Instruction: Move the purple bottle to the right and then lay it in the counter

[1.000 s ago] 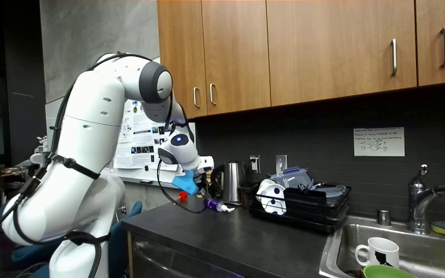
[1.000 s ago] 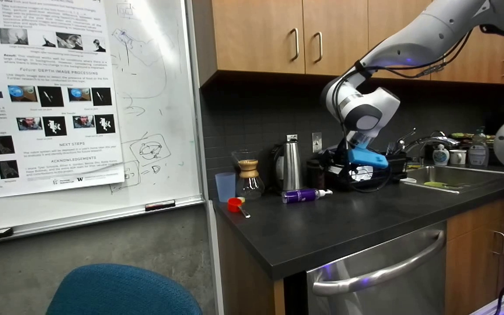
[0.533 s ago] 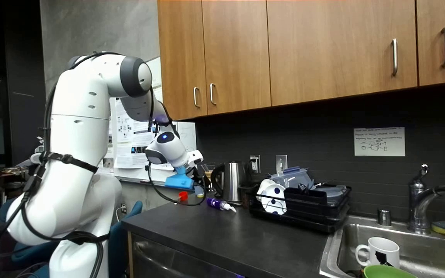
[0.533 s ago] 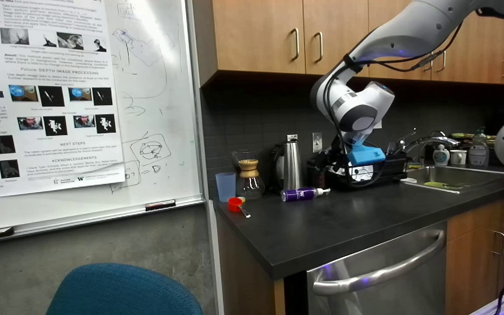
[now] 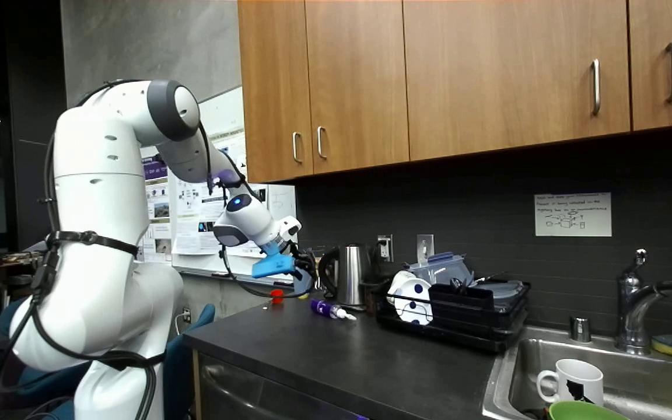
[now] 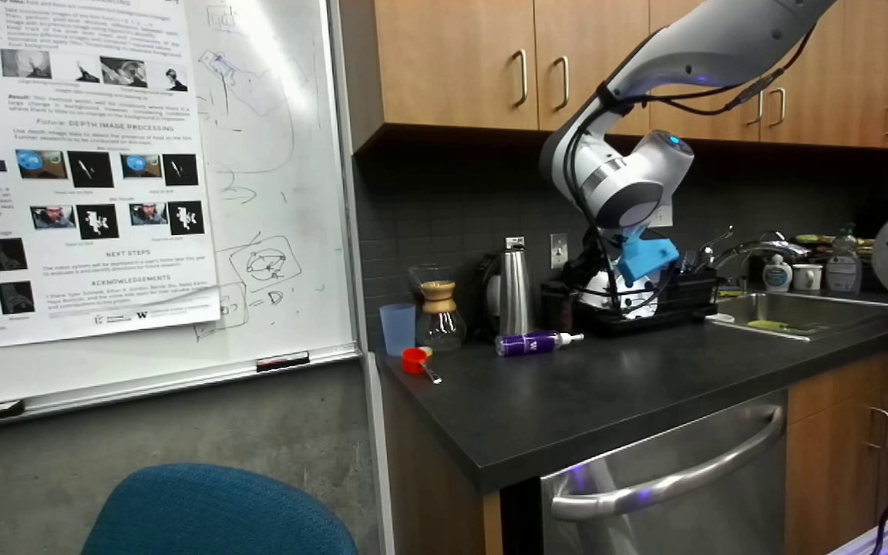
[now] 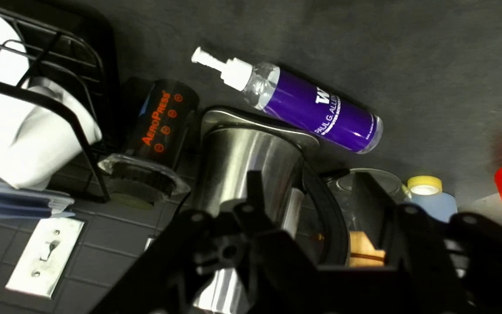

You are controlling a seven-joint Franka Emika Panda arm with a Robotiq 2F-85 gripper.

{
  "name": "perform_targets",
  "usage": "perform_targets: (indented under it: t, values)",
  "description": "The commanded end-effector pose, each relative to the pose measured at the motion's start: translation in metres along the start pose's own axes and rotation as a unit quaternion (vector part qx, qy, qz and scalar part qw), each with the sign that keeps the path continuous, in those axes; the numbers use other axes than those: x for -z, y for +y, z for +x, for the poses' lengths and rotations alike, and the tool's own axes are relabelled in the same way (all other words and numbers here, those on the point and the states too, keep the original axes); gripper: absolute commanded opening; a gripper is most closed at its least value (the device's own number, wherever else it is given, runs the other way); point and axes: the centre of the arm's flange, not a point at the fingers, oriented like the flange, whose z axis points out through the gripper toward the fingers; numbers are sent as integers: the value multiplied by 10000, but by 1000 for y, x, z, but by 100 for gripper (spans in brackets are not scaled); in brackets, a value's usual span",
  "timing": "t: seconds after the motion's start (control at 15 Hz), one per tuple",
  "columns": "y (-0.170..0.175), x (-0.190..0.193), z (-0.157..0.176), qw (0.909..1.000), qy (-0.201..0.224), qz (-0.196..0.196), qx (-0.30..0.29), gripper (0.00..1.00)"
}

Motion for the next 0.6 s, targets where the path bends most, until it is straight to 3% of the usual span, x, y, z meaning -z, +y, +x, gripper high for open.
perform_targets:
  t: [0.0,0.13,0.2,0.27,0.33,0.47,0.53]
  values:
    - [-15,-13,40,9990,48,-287,347,25]
    - [-18,-15,40,9985,48,-274,481,10]
    - [-20,-15,40,9982,56,-265,537,53]
    - [-22,-12,39,9979,74,-231,595,47]
    - [-23,-10,38,9977,82,-160,649,47]
    - [-29,2,33,9957,34,178,905,56]
    - [-19,2,3,9977,79,10,681,39]
